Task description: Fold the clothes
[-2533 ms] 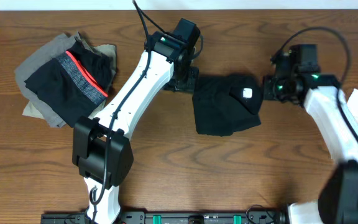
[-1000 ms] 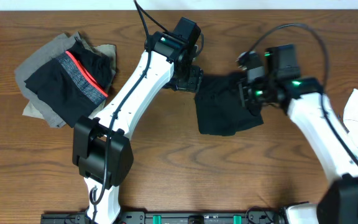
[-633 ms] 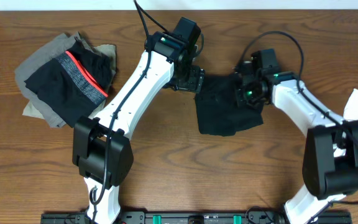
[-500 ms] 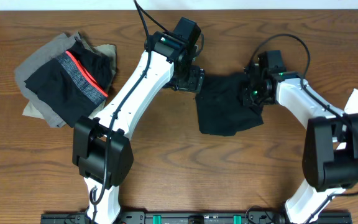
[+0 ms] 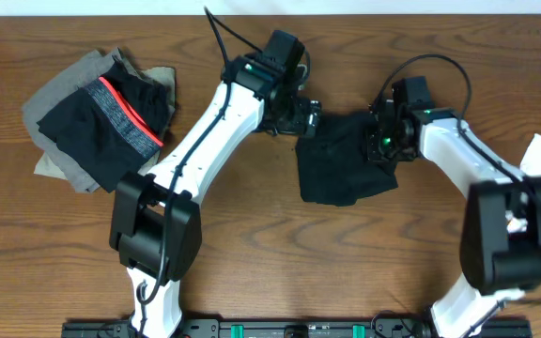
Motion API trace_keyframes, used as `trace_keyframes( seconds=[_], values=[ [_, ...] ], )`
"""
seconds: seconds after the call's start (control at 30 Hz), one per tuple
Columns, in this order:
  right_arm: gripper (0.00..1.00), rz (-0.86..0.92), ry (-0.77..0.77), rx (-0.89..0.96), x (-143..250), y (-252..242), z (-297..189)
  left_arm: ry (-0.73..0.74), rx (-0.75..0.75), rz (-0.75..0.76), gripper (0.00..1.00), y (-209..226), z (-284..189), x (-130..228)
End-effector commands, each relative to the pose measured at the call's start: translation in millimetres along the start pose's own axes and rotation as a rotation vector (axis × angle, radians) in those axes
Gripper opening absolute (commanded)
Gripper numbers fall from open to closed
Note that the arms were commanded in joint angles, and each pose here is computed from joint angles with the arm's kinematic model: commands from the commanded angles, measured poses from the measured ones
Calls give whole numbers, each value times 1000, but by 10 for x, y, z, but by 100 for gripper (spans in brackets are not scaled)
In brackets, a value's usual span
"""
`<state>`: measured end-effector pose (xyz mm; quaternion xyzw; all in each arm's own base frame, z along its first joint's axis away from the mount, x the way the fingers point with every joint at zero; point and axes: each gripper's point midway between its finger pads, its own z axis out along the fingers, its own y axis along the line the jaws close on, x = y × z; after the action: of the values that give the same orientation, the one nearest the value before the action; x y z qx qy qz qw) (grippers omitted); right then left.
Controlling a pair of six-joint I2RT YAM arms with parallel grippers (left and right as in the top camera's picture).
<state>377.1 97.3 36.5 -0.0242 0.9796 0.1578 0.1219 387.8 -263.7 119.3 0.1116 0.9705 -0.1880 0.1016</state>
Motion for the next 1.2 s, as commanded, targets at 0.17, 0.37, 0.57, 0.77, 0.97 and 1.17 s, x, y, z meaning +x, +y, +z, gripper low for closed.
trace_keyframes(
  seconds=[0.17,0.37,0.57,0.77,0.97,1.17],
  values=[
    [39,-48,-244,16,-272,121,-955,16,186,-80,90,-131,479,138],
    [39,-43,-258,18,-271,108,-1031,26,268,-97,93,-180,657,227],
    [37,-45,-263,17,-283,111,-1034,103,317,-118,93,-172,935,365],
    [36,-45,-259,13,-274,117,-1031,148,411,-118,88,-241,1177,427],
    [35,-45,-260,14,-276,116,-1032,125,420,-104,47,-259,1177,374],
    [32,-45,-257,14,-270,115,-1030,156,404,-135,73,-191,1152,433]
  ],
)
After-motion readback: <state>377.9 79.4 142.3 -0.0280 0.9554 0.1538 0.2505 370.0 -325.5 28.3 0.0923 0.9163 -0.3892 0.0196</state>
